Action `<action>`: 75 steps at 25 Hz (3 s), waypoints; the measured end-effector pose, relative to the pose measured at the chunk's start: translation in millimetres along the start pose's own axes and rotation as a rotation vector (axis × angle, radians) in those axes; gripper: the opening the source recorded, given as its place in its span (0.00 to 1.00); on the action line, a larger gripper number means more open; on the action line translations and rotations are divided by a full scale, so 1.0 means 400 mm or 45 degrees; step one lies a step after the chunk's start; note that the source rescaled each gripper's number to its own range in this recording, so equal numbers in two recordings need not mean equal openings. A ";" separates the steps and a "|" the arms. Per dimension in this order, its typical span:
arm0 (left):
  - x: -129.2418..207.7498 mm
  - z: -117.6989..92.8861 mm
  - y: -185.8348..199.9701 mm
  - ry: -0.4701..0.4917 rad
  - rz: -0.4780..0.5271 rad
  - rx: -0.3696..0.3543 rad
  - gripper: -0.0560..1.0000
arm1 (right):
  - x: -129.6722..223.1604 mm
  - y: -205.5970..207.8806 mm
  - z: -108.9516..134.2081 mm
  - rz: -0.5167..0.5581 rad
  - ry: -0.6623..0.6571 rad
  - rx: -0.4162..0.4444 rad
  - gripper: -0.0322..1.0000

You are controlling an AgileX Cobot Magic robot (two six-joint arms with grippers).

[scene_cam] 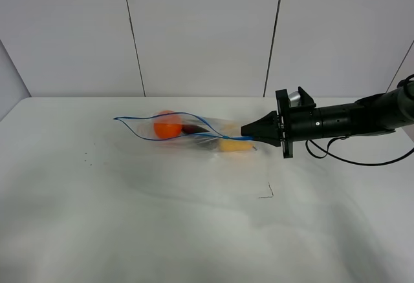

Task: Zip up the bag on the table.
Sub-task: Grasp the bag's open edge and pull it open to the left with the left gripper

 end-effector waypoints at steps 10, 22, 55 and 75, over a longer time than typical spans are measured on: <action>-0.082 -0.008 0.027 -0.142 -0.028 -0.018 0.89 | 0.000 0.000 0.000 0.000 0.004 0.000 0.03; -0.334 -0.050 -0.121 -0.575 0.094 -0.051 0.89 | 0.000 0.000 0.000 0.000 0.004 0.000 0.03; -0.099 -0.664 -0.532 -1.885 -0.248 0.817 0.86 | 0.000 0.000 0.000 0.000 0.027 0.000 0.03; 0.091 -0.802 -0.697 -1.915 -0.456 0.650 0.85 | 0.000 0.000 0.000 0.000 0.028 -0.001 0.03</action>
Point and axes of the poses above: a point on each arm's last joint axis where the gripper is mounted, y pointing back along that axis away from the gripper, z along the wrist's bending axis when the last joint is at zero, x = y × z, the point moved 10 cm from there along -y, pointing out along that axis toward the gripper, and after that the axes turned 12 degrees about y, right-handed, at the moved point
